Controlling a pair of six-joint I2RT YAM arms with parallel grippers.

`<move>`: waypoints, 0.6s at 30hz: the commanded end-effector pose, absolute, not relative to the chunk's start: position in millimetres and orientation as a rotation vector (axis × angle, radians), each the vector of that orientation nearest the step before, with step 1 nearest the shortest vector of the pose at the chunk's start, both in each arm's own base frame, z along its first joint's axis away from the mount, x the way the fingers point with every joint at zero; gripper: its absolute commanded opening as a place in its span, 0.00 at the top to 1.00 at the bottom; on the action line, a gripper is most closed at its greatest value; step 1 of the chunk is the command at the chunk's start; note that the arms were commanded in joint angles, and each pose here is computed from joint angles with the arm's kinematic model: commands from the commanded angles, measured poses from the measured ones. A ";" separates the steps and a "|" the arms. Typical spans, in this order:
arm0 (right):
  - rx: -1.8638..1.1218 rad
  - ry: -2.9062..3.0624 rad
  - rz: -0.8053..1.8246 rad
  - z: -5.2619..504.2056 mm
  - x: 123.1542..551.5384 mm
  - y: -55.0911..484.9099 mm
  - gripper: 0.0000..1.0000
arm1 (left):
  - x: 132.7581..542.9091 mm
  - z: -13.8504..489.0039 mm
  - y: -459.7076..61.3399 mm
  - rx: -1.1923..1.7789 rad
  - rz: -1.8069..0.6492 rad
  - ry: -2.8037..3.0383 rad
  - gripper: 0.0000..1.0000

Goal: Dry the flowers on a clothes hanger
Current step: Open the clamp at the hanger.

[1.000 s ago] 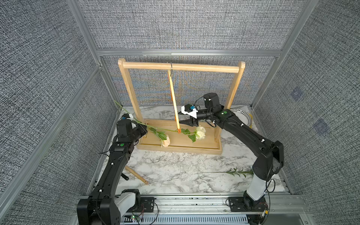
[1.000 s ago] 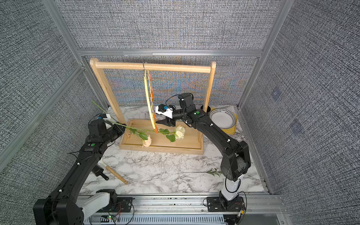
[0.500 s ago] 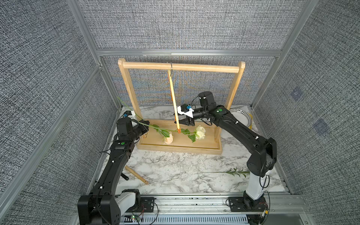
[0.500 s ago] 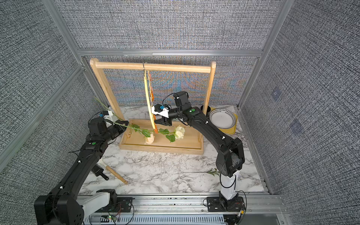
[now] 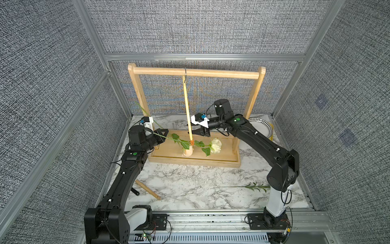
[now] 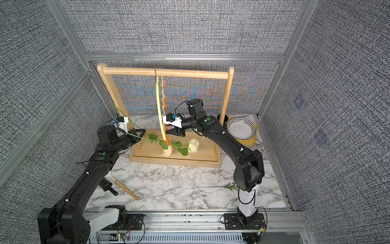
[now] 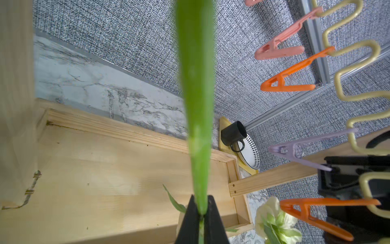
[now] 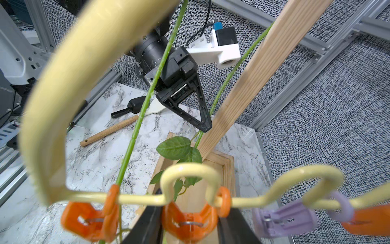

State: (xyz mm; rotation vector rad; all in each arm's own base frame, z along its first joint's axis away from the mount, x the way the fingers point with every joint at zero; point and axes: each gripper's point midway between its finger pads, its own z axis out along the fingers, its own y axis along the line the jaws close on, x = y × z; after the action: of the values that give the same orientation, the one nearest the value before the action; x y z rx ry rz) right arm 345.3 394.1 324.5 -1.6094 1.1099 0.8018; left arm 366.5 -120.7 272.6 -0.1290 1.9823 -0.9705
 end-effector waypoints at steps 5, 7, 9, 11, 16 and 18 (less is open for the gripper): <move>-1.603 1.111 0.803 332.9 339.3 398.2 0.67 | 359.9 297.6 -144.3 0.078 -1.025 1.909 0.98; -1.603 1.123 0.797 330.8 338.6 401.6 0.68 | 359.4 301.6 -146.6 0.103 -1.030 1.902 0.98; -1.597 1.143 0.780 328.6 339.8 405.2 0.69 | 359.5 305.7 -148.8 0.130 -1.034 1.895 0.98; -1.582 1.167 0.775 329.1 341.1 407.9 0.71 | 359.1 309.7 -151.0 0.156 -1.040 1.886 0.98; -1.524 1.237 0.785 329.6 346.4 415.9 0.75 | 355.9 316.3 -154.7 0.214 -1.045 1.868 0.98; -1.491 1.276 0.772 331.3 350.7 418.3 0.75 | 354.6 317.7 -155.2 0.228 -1.042 1.865 0.98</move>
State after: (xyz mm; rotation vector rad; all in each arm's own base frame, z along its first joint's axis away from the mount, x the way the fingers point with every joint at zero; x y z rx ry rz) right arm 342.6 415.2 330.3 -1.5508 1.1953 0.7775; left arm 359.7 -148.8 306.9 0.1274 1.9108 -1.0344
